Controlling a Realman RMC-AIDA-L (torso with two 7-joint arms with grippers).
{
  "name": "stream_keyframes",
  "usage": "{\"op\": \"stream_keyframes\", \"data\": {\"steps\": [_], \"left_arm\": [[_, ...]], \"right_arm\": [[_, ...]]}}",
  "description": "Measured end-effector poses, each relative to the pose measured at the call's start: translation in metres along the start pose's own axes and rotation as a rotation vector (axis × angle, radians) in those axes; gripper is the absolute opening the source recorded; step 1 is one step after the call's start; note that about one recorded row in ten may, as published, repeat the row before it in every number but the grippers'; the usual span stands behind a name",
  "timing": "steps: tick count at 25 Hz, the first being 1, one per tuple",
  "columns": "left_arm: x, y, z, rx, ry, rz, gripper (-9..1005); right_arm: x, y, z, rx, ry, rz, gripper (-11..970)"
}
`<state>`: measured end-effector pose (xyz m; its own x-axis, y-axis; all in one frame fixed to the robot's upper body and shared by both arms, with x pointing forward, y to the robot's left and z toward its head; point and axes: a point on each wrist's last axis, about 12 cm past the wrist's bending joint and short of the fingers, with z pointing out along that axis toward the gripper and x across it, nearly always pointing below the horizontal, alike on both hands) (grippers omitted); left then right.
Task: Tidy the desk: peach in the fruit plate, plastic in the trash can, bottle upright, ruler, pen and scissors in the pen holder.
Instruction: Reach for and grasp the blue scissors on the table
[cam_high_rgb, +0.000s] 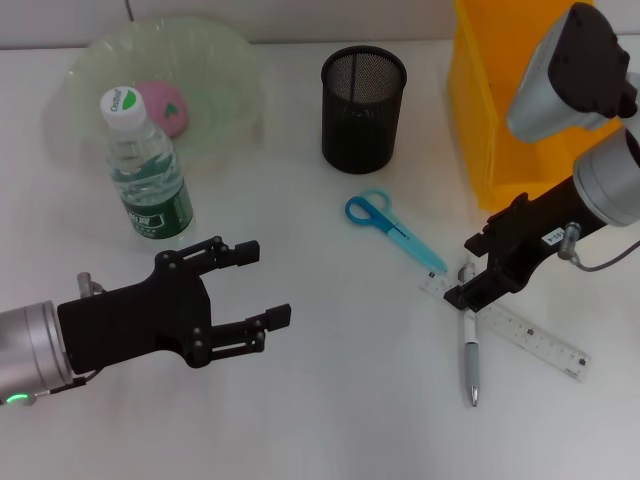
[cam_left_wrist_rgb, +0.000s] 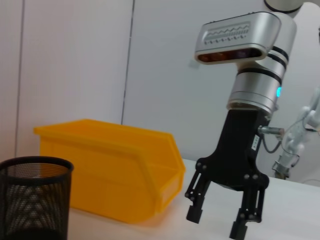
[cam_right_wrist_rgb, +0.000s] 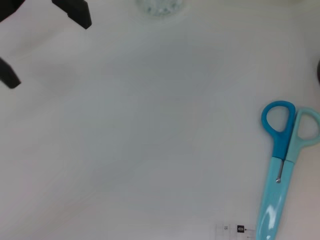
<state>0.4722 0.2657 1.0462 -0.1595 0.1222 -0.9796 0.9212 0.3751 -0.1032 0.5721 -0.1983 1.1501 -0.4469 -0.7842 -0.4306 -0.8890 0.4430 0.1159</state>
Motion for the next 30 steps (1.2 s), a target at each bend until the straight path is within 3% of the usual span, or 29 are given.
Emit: {"op": "stream_keyframes", "data": {"steps": [30], "left_arm": [[0.003,0.0,0.007,0.032,0.053,0.007,794]], "right_arm": [[-0.001,-0.001,0.027,0.004,-0.014,0.008,780]]}}
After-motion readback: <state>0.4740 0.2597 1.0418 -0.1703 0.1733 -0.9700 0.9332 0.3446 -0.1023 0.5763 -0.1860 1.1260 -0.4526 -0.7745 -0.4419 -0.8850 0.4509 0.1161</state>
